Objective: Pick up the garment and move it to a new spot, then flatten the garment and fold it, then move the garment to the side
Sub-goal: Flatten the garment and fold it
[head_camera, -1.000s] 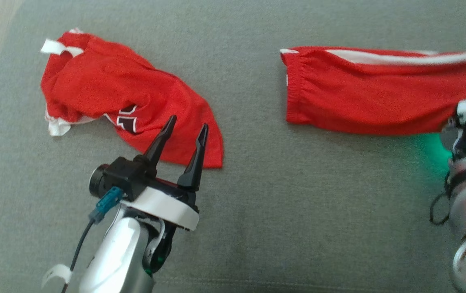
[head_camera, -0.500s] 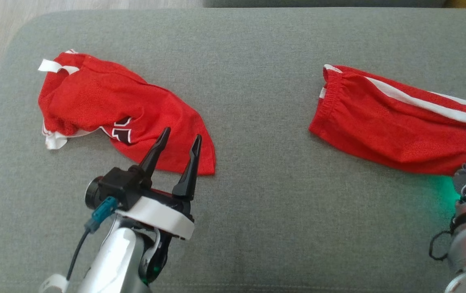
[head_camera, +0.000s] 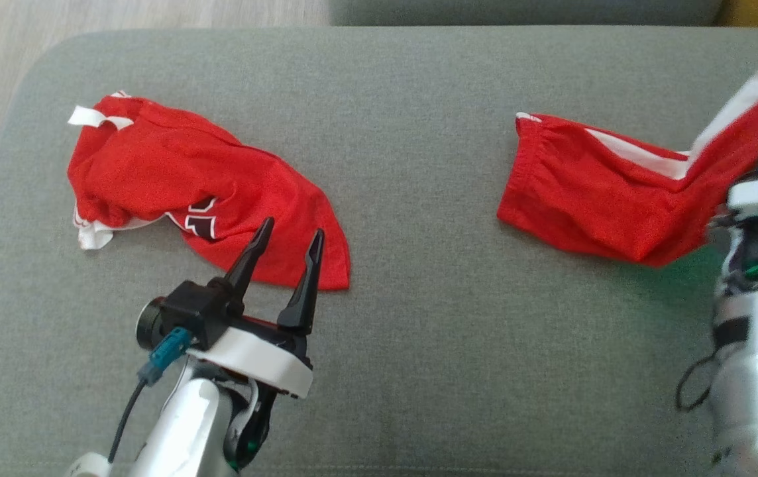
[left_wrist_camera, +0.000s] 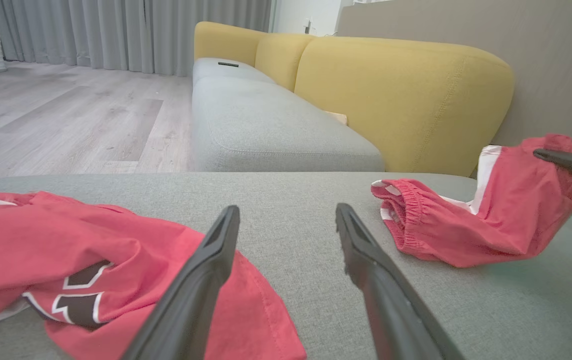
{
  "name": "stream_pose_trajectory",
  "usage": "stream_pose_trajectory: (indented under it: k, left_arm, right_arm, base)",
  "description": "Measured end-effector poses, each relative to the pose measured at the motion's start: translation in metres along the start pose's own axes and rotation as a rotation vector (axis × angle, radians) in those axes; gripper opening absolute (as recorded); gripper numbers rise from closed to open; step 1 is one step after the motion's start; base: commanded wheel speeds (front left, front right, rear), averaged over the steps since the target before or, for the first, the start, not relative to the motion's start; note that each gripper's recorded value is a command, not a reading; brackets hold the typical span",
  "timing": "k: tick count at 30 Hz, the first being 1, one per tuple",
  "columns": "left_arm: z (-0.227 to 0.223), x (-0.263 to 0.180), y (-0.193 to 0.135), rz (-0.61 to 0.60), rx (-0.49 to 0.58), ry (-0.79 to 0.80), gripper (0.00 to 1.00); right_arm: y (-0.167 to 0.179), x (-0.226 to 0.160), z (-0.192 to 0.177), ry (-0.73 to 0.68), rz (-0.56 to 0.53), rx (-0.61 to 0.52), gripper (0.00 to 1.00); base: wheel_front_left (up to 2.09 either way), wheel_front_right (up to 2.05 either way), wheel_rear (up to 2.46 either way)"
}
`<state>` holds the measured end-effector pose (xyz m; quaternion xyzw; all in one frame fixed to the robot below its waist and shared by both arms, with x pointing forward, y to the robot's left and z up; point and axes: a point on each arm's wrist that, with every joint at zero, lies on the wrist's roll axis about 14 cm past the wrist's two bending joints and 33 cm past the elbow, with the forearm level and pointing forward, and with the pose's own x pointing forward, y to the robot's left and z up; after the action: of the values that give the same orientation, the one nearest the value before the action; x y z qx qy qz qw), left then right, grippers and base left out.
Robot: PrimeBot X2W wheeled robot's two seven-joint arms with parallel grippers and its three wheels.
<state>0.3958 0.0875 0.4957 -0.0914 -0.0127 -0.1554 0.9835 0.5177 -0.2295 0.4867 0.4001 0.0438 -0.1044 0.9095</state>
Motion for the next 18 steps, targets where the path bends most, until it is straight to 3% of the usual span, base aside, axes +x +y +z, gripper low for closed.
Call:
stream_pose_trajectory:
  k: [11, 18]
  left_arm:
    - [0.009, -0.009, 0.000, 0.005, 0.009, -0.022, 1.00]
    - [0.005, -0.023, 0.008, 0.042, 0.005, -0.007, 1.00]
  right_arm:
    - [0.053, -0.046, -0.075, 0.179, 0.227, 0.007, 0.00]
    - [0.080, -0.056, -0.107, 0.250, 0.306, -0.010, 0.00]
  base:
    - [0.00, 0.00, 0.00]
    - [0.00, 0.00, 0.00]
